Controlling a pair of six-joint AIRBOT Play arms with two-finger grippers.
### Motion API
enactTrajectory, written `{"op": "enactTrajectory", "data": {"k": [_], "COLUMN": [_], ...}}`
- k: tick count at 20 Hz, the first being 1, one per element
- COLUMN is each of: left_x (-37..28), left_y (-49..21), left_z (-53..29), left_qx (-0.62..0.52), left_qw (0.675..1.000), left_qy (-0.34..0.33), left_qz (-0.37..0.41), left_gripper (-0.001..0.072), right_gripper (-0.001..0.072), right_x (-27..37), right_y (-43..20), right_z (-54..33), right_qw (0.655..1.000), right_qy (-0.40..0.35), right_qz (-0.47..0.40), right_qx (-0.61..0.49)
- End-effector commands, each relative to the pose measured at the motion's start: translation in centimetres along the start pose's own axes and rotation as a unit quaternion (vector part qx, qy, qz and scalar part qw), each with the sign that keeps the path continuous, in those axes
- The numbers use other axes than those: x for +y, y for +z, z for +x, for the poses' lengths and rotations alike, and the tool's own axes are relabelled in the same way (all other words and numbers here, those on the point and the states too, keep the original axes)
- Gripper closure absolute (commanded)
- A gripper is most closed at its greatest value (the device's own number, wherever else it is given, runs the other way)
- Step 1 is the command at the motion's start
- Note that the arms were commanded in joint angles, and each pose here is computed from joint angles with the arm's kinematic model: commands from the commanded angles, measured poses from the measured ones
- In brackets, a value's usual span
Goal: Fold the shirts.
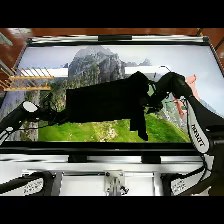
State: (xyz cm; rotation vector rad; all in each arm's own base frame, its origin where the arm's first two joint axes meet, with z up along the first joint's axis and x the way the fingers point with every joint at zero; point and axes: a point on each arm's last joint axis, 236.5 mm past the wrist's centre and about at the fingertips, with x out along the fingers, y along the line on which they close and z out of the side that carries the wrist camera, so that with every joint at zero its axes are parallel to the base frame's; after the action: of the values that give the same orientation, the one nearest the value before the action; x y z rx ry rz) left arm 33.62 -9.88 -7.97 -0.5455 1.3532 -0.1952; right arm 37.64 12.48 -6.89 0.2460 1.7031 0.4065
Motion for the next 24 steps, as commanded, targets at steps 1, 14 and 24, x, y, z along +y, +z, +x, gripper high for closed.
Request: {"op": "enactTrajectory", "data": {"k": [1, 14, 24], "left_x": [-0.1, -2.1, -27.7], "left_y": [0.0, 2.0, 0.8], "left_z": [-0.2, -2.7, -59.3], "left_qx": [0.000, -0.040, -0.700], "left_qw": [1.000, 0.996, 0.625], "left_qy": [-0.001, -0.012, -0.131], "left_qz": [0.007, 0.082, 0.320], "left_gripper": [0.0670, 0.0671, 0.0671], "right_gripper": [0.0033, 0.0650, 0.0650], "right_x": [-1.3, 0.4, 22.2], "right_y": [-1.3, 0.6, -8.7], "right_z": [-0.2, 1.3, -51.7], "right_qw": [0.998, 0.997, 0.642], "right_qy": [0.041, 0.041, -0.036], "right_qz": [0.033, -0.014, -0.294], "right_qx": [0.015, -0.060, -0.708]}}
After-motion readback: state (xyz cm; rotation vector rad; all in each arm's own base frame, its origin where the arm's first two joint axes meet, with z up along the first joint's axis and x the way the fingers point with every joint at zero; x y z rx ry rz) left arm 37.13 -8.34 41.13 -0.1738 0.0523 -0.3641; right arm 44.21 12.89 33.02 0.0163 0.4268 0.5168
